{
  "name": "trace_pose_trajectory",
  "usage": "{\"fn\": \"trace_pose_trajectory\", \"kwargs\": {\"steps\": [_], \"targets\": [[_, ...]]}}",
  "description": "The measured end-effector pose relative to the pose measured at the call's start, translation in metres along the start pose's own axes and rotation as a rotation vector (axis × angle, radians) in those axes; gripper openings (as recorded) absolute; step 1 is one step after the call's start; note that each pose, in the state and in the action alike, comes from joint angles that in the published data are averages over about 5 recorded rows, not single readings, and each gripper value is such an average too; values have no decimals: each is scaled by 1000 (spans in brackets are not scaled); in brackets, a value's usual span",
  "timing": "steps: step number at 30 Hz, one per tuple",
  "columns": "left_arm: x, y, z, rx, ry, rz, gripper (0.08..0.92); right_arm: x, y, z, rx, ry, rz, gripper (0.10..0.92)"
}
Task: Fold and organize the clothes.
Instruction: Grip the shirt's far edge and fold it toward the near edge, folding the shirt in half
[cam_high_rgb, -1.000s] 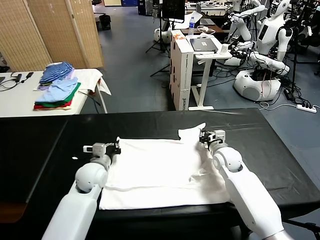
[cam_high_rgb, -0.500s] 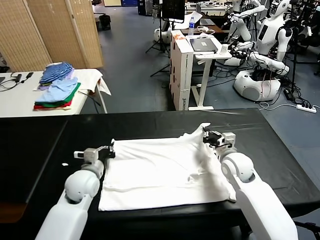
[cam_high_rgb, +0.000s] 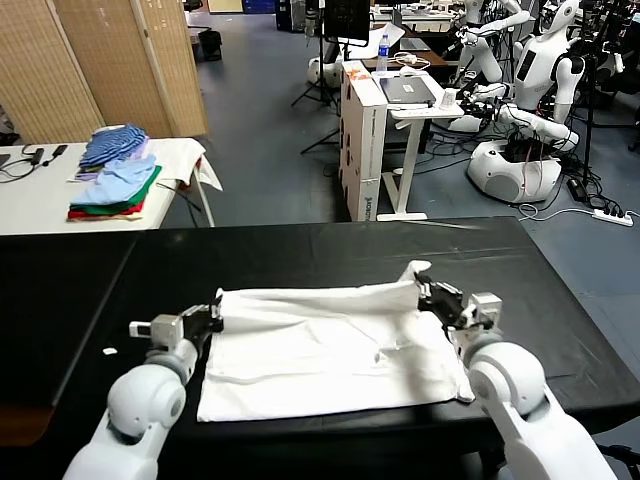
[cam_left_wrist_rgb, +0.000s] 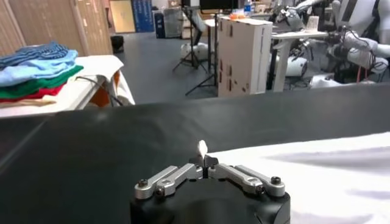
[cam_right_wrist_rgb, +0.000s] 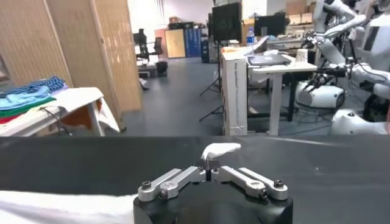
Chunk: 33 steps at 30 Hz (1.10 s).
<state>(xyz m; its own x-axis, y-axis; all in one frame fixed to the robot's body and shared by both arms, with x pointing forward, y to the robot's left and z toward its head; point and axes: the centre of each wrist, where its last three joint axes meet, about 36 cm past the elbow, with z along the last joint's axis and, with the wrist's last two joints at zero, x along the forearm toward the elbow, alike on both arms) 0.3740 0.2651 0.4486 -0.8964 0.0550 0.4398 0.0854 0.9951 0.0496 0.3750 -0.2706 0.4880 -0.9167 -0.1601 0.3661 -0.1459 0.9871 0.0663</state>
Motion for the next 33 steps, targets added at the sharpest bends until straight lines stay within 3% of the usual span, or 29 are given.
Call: {"fn": "trace_pose_trajectory", "kwargs": {"steps": [11,17,23,33], "targets": [[30,-6,18,-35,98,5,149,29,5,14,1,88,11,150],[32,-7,22,-41,121,1,149,36,9,20,-5,125,8,150],[28,-7,24,-38,119,-7,149,41,15,24,-29,144,8,150],[24,-6,12,-22,56,-1,149,49,24,31,-53,173,-1,150]]}}
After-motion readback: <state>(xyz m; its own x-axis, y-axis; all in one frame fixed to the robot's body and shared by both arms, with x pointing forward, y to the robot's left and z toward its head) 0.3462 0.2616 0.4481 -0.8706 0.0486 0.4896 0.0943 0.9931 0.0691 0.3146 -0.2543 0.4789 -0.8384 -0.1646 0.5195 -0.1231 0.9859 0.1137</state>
